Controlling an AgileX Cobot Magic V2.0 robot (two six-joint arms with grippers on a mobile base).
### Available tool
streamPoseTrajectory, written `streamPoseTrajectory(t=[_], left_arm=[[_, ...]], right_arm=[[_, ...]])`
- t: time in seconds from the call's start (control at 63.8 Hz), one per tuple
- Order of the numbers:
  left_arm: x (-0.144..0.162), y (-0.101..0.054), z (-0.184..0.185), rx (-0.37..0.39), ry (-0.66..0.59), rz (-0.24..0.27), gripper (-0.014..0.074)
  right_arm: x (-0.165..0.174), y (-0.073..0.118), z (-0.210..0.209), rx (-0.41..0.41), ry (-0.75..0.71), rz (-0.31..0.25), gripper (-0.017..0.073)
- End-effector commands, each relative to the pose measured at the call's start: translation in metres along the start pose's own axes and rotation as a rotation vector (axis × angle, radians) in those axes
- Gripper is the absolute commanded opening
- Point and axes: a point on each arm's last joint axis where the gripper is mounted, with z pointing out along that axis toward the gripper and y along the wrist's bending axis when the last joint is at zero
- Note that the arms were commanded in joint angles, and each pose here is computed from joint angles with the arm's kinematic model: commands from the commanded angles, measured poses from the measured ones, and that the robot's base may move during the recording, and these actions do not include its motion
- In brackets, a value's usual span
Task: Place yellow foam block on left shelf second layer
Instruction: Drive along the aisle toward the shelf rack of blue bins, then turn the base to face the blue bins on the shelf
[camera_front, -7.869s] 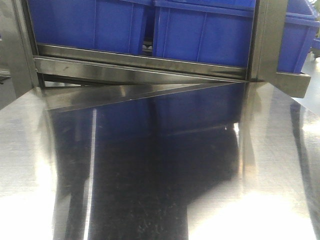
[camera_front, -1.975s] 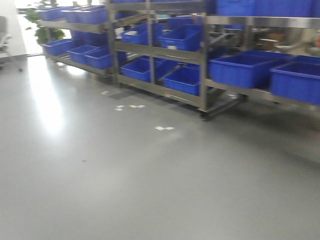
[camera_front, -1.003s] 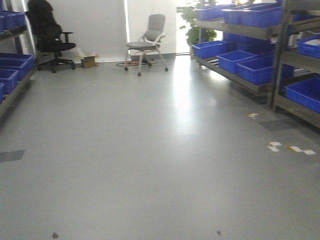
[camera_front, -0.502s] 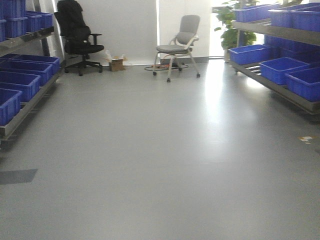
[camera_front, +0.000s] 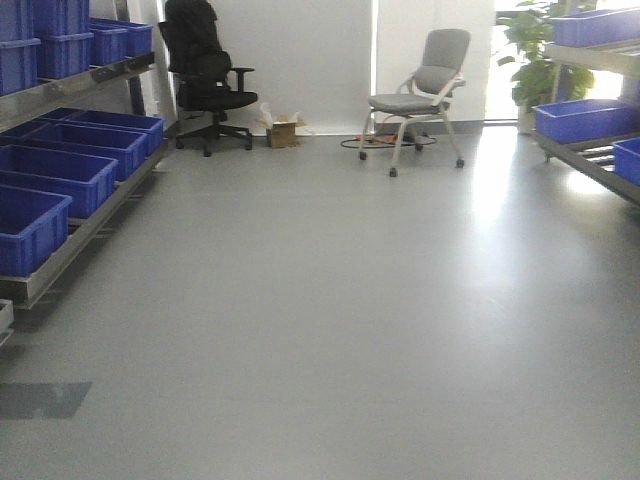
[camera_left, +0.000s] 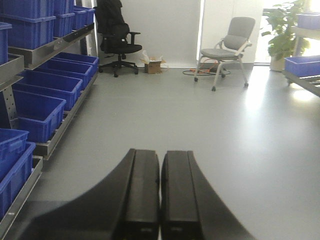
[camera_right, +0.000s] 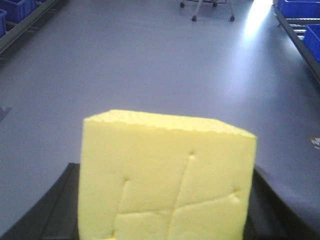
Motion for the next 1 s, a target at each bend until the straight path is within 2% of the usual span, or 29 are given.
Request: streamPoseTrajectory(t=[0.0,0.988], left_arm=[[0.0011,-0.0009,0.0,0.016,-0.068,-0.011,0.0136],[0.0011,-0.0009,0.0,0.016,-0.068,-0.011,0.0136]], right_arm=[[-0.0152,-0.0012,-0.0024,0.012,-0.095,-0.013,0.0335],[-0.0152,-0.0012,-0.0024,0.012,-0.095,-0.013,0.0335]])
